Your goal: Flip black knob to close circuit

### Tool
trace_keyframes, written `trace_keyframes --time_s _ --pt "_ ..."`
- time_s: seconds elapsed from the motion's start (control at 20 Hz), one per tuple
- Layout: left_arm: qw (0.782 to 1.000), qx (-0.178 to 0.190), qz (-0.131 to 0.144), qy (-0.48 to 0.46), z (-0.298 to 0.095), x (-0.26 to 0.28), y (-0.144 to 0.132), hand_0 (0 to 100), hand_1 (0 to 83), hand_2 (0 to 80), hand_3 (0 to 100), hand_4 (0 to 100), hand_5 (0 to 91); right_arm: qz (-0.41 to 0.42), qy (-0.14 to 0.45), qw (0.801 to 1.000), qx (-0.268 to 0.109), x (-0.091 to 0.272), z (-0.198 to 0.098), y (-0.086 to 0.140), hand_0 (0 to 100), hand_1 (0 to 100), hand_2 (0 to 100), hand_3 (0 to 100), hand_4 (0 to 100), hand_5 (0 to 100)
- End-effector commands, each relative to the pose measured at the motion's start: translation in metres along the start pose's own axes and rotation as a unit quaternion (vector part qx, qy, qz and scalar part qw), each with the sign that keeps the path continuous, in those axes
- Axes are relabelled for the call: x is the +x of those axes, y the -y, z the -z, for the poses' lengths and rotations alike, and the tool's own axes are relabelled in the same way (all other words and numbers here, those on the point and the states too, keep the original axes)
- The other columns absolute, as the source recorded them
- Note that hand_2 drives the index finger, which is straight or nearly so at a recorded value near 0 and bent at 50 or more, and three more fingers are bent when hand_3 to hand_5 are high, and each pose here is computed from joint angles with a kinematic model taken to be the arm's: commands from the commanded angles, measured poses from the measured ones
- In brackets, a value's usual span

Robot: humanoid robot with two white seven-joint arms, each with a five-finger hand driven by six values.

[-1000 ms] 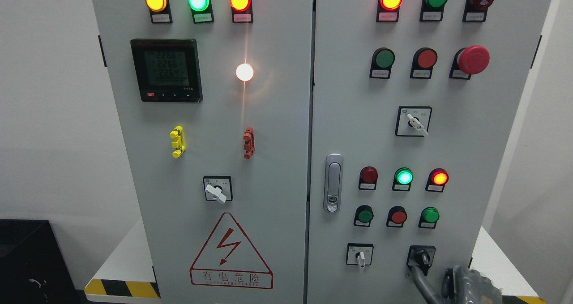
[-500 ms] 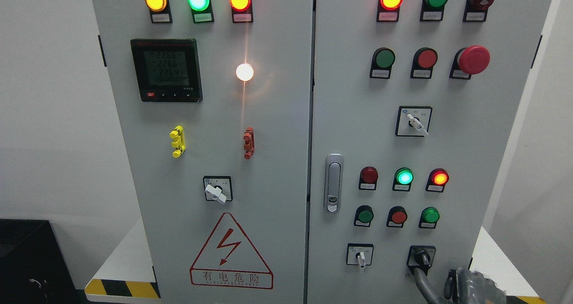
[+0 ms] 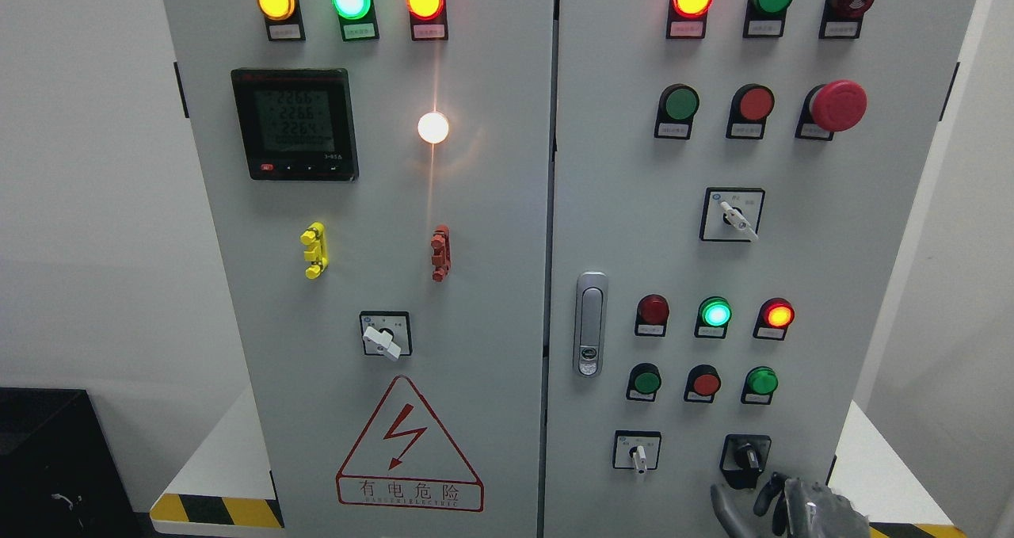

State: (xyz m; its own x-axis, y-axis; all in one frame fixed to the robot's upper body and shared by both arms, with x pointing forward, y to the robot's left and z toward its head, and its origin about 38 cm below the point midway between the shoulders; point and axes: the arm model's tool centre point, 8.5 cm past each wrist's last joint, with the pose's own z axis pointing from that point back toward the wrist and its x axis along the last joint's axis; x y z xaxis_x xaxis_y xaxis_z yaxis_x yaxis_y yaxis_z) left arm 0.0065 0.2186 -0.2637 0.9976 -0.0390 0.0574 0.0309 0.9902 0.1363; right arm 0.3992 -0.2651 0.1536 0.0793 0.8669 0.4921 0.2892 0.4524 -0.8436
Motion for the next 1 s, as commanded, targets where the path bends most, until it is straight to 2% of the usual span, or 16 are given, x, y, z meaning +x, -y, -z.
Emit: trace_keyframes --time_s 0.0,0.15,0.4,0.6,0.7,0.95 --pt "1.000 -0.002 -0.002 0.003 0.000 -0.005 0.002 12 55.6 0.0 0 0 0.0 0.047 0.040 0.998 -0.012 0.018 -0.016 0.001 0 4 52 82 76 67" --pt "1.000 -0.002 -0.002 0.003 0.000 -0.005 0.002 12 55.6 0.0 0 0 0.0 0.094 0.046 0.994 -0.010 0.021 -0.025 0.001 0 5 49 80 74 66" --pt "1.000 -0.002 -0.002 0.003 0.000 -0.005 0.002 12 55.6 0.0 0 0 0.0 0.161 0.038 0.986 -0.018 0.014 -0.039 0.003 0 5 42 71 65 55" --pt "1.000 -0.002 -0.002 0.003 0.000 -0.005 0.002 12 55.6 0.0 0 0 0.0 0.241 0.038 0.970 -0.017 0.013 -0.051 0.005 0 6 39 67 62 51" --pt "1.000 -0.002 -0.002 0.003 0.000 -0.005 0.002 12 55.6 0.0 0 0 0.0 0.261 0.038 0.964 -0.029 0.013 -0.055 0.008 0 6 39 66 61 49" --pt "1.000 -0.002 -0.002 0.003 0.000 -0.005 0.002 12 55.6 0.0 0 0 0.0 0.330 0.051 0.942 -0.029 0.017 -0.067 0.013 0 7 38 64 58 47"
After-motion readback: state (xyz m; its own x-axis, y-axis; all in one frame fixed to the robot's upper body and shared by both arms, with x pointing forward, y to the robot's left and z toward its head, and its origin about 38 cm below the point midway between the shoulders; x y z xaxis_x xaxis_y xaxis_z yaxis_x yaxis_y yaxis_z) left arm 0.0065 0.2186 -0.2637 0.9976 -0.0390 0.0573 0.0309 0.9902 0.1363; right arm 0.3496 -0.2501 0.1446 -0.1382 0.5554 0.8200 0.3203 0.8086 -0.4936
